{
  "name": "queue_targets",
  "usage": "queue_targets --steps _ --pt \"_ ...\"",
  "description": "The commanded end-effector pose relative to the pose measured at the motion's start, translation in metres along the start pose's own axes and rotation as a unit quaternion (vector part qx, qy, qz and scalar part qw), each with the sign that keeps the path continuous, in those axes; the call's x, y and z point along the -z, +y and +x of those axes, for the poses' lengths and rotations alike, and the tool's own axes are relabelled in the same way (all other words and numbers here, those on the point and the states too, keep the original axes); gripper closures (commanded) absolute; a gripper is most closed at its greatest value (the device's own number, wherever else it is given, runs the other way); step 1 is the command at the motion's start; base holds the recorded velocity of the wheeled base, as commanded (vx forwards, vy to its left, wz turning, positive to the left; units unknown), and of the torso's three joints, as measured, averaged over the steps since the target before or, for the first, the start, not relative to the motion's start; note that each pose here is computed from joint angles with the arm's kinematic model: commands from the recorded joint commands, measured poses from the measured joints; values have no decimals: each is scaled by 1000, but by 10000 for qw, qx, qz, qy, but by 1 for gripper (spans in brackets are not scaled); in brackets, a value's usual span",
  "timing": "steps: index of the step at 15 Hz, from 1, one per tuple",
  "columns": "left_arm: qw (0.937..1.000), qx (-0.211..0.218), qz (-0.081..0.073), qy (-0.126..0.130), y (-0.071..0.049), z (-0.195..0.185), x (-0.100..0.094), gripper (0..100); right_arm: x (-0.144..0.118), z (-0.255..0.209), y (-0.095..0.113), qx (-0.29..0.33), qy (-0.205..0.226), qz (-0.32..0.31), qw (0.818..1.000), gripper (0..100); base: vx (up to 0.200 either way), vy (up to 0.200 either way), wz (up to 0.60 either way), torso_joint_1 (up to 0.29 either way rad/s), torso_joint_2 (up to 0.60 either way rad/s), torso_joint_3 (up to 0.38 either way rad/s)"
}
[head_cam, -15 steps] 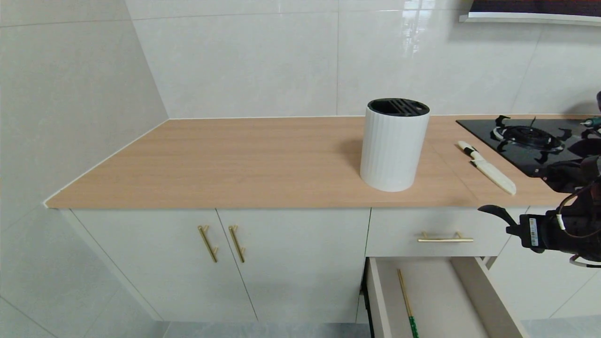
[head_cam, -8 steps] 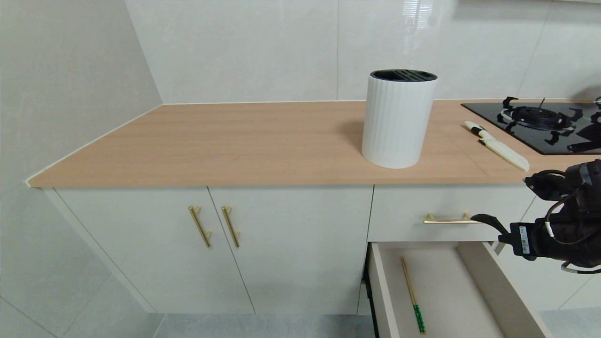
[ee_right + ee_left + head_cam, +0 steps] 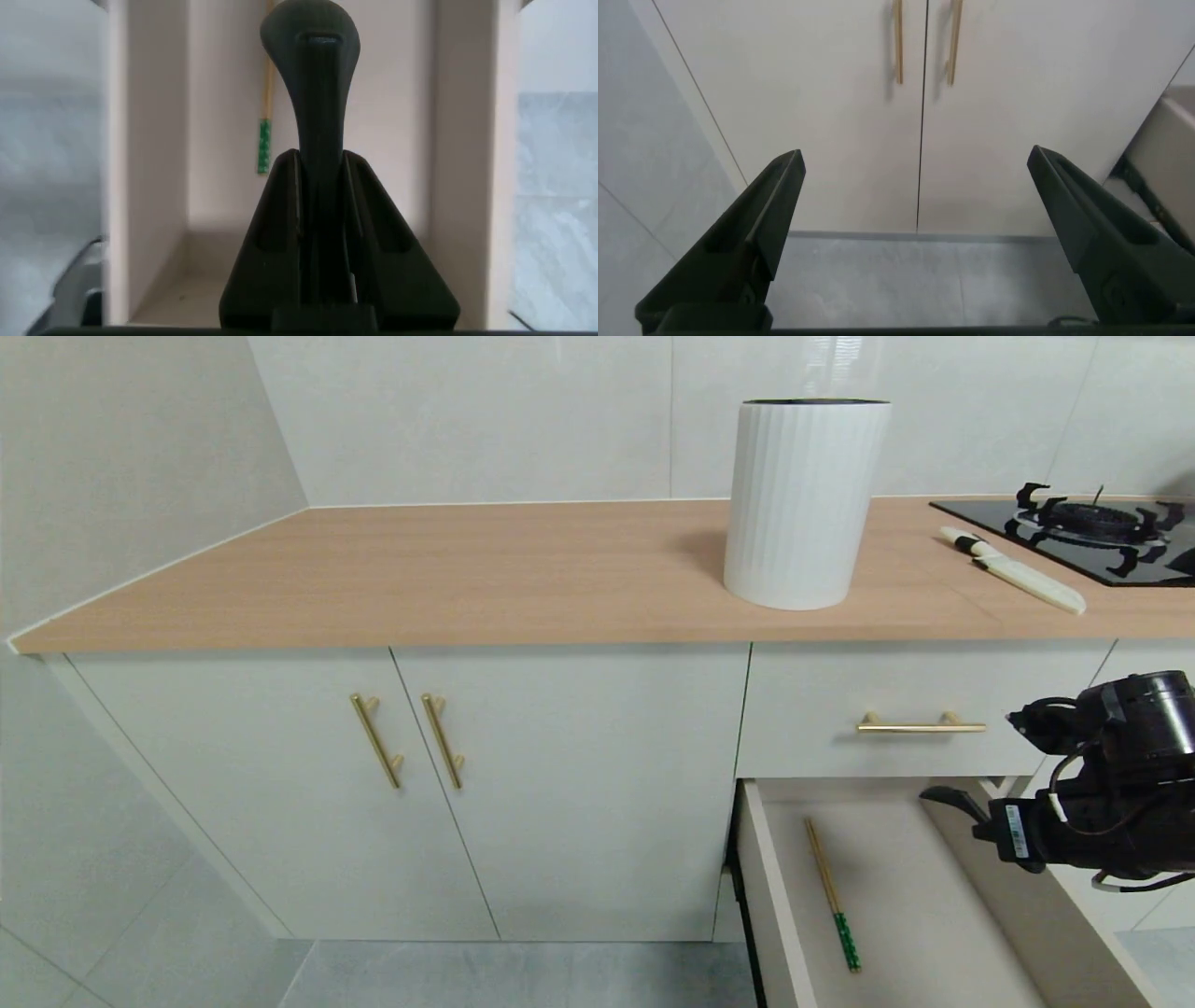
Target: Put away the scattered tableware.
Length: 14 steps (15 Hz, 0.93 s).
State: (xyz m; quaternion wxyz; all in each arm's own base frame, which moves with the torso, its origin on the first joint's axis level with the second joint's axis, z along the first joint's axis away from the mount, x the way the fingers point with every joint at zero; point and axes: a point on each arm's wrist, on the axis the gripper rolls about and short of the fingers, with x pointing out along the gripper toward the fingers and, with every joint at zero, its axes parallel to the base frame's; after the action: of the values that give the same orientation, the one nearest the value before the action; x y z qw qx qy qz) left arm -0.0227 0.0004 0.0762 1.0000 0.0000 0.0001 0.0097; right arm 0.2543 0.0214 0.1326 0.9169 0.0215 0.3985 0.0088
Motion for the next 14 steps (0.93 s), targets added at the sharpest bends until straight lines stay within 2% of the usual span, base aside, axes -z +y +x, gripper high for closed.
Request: queue_targets --steps 1,5,10,14 --pt "10000 -3 0 -1 0 0 0 0 7 25 0 36 397 -9 9992 100 0 0 0 -124 442 320" --pt "10000 -3 0 -1 0 0 0 0 10 56 1 51 380 14 9993 100 0 0 0 -87 408 316" --pt "10000 -3 0 -1 0 0 0 0 22 103 0 160 461 14 9988 100 0 0 0 -16 65 37" --pt "10000 -3 0 -1 0 0 0 0 48 148 -2 474 429 -22 9980 100 0 0 0 0 0 0"
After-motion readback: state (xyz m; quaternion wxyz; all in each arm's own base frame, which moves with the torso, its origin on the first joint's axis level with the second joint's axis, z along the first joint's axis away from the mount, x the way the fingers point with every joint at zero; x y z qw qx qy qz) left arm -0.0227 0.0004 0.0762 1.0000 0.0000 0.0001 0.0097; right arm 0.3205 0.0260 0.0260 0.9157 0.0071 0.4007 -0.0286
